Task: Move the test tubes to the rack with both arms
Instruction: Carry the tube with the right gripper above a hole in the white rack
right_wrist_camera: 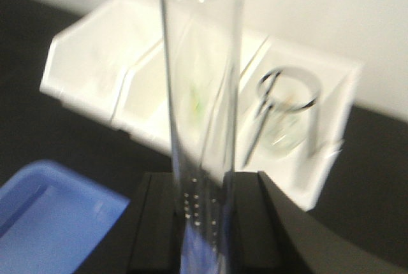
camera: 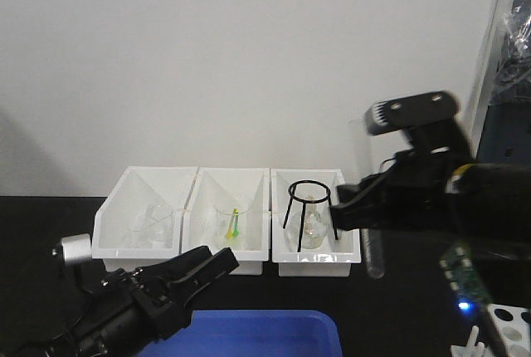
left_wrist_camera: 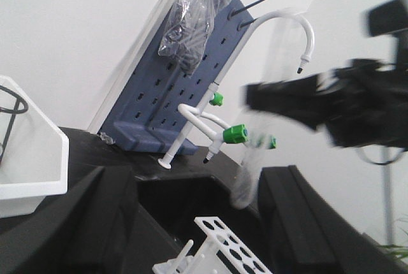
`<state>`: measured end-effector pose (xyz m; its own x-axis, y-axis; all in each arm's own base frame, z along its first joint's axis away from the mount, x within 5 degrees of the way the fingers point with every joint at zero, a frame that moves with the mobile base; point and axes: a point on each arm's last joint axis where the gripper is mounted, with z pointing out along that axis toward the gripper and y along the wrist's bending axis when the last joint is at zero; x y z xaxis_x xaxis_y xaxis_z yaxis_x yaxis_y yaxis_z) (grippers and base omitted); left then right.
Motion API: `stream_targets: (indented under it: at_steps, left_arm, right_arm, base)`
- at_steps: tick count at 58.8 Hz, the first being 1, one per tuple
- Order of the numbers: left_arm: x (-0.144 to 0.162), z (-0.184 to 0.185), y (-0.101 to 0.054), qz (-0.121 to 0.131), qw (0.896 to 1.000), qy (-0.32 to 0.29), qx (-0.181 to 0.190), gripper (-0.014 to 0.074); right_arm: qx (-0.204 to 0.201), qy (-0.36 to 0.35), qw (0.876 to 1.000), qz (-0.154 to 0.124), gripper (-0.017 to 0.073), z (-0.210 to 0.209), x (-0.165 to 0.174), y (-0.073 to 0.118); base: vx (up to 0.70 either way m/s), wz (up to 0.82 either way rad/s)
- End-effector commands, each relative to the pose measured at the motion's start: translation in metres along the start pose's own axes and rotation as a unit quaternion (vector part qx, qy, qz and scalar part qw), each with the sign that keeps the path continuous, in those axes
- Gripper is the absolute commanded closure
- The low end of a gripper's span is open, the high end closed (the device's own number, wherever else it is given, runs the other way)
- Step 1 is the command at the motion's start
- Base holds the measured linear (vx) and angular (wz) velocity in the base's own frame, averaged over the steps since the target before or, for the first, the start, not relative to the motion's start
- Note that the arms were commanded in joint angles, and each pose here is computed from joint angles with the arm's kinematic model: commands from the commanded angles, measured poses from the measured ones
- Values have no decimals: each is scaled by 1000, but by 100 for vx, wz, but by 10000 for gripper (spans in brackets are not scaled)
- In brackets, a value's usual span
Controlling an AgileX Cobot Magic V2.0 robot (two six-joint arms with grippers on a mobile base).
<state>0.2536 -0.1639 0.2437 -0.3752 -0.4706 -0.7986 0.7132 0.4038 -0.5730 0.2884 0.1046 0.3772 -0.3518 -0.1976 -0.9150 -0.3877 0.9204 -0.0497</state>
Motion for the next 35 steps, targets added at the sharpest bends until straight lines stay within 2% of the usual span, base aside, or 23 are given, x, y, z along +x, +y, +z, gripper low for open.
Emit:
stream_targets:
  at_steps: [1, 10, 16, 23, 35]
  left_arm:
    - [-24, 0, -16, 7, 996, -79, 47, 72]
    - [-25, 0, -14, 25, 995, -89, 37, 72]
    - [-24, 1, -13, 34, 996, -83, 30, 72]
    - [-22, 1, -10, 33, 997, -72, 16, 72]
    - [-21, 1, -9, 32, 997, -66, 8, 72]
  right_arm:
    - [51, -114, 992, -3, 569, -52, -21, -19]
    - [148, -157, 976, 30, 569, -102, 15, -53]
    - [201, -173, 963, 41, 568, -120, 44, -64]
    - [220, -183, 957, 42, 568, -122, 72, -64]
    - [221, -169, 959, 50, 567, -111, 101, -63]
  base:
    - [0, 0]
    - [0, 0]
    - [0, 0]
    - [0, 0]
    - [0, 0]
